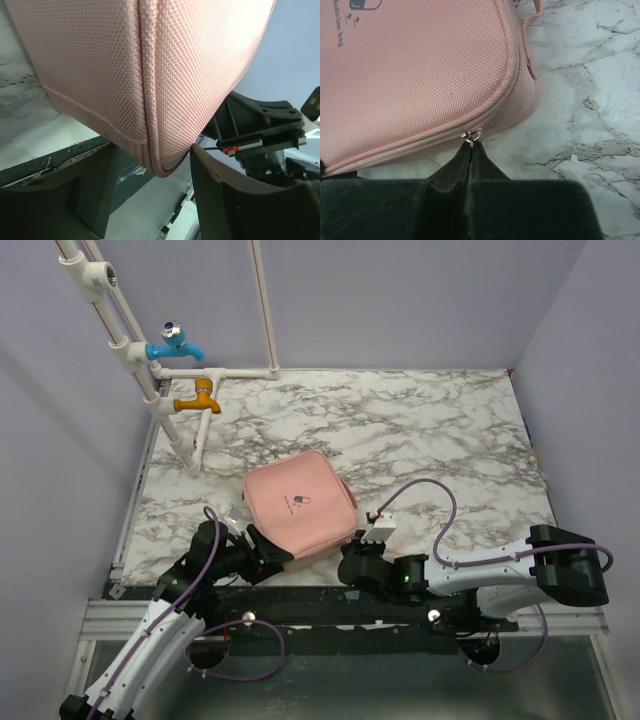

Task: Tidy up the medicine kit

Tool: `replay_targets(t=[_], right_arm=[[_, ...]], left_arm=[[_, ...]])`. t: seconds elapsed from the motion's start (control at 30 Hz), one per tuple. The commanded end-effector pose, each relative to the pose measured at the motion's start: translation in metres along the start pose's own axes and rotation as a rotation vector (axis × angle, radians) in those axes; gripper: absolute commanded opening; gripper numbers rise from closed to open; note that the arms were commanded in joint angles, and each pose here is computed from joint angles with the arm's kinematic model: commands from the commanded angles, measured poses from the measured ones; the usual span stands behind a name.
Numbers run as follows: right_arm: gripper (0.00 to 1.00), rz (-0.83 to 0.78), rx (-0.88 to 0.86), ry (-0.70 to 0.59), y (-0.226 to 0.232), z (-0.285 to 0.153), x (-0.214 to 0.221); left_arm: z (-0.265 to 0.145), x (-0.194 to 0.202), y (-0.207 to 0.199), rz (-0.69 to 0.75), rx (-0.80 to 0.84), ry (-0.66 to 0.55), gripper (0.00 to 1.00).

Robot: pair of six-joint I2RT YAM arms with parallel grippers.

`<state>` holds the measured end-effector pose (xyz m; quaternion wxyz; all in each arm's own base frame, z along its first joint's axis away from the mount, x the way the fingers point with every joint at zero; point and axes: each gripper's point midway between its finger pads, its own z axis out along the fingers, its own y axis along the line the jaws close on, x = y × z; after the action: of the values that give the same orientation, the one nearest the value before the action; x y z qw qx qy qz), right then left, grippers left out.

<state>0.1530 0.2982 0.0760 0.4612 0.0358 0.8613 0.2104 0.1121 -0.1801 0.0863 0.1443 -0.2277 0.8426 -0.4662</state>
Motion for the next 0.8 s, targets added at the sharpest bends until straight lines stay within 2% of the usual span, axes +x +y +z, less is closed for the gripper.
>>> replay_targets(t=[0.0, 0.23, 0.47, 0.77], right_arm=[[0.01, 0.01, -0.004, -0.052, 0.001, -0.009, 0.002], [0.01, -0.022, -0.019, -0.066, 0.006, -0.026, 0.023], [0.01, -0.064, -0.082, -0.026, 0.021, -0.04, 0.047], [0.01, -0.08, -0.106, -0.049, 0.045, -0.039, 0.053]], left_arm=[[-0.003, -0.015, -0.011, -0.041, -0.011, -0.083, 0.58], [-0.01, -0.022, -0.022, -0.016, -0.01, -0.118, 0.53], [-0.009, -0.028, -0.024, 0.0, -0.031, -0.136, 0.54], [-0.001, -0.028, -0.021, -0.016, -0.061, -0.11, 0.71]])
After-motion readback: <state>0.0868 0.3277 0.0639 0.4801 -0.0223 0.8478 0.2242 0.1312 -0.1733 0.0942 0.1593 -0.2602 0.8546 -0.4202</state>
